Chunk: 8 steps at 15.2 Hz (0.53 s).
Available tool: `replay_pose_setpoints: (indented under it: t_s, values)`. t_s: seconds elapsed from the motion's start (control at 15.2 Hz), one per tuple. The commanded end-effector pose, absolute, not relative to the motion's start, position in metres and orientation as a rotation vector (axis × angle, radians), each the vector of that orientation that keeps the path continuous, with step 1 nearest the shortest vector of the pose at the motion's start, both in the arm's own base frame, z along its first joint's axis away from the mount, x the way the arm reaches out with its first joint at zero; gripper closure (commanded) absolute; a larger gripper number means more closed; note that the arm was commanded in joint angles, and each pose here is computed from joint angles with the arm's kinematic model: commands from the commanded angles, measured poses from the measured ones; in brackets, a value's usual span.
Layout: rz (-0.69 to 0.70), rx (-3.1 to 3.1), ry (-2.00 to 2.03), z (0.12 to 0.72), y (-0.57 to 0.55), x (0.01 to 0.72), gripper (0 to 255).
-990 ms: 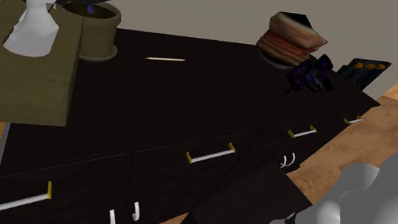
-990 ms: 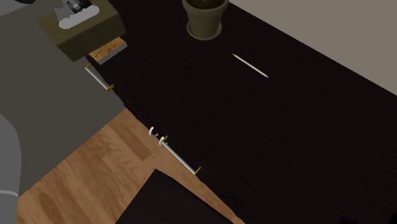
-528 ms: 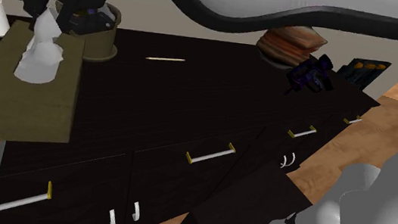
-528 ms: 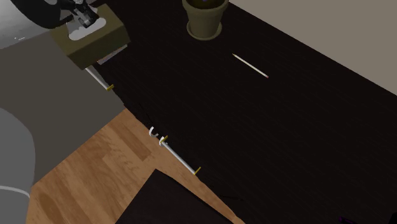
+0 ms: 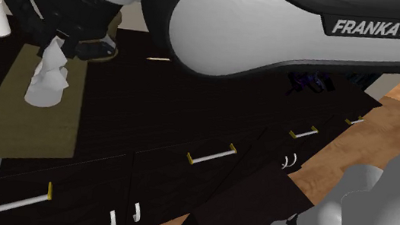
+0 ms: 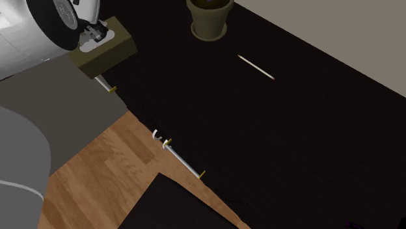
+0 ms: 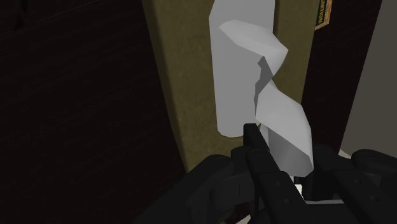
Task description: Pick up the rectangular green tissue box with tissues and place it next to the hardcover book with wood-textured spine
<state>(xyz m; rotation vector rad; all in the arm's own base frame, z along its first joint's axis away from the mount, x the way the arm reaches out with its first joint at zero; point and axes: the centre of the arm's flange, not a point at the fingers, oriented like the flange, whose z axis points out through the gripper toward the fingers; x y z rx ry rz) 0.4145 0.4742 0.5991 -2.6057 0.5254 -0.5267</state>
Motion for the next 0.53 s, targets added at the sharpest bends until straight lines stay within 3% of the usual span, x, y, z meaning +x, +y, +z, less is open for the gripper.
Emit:
replay_pose_setpoints:
  t_s: [0.0, 0.46]
  values:
    - [-0.527, -2.605, 0.525, 0.588, 0.474, 0.414, 255]
    - [-0.527, -2.605, 0.525, 0.551, 0.474, 0.414, 255]
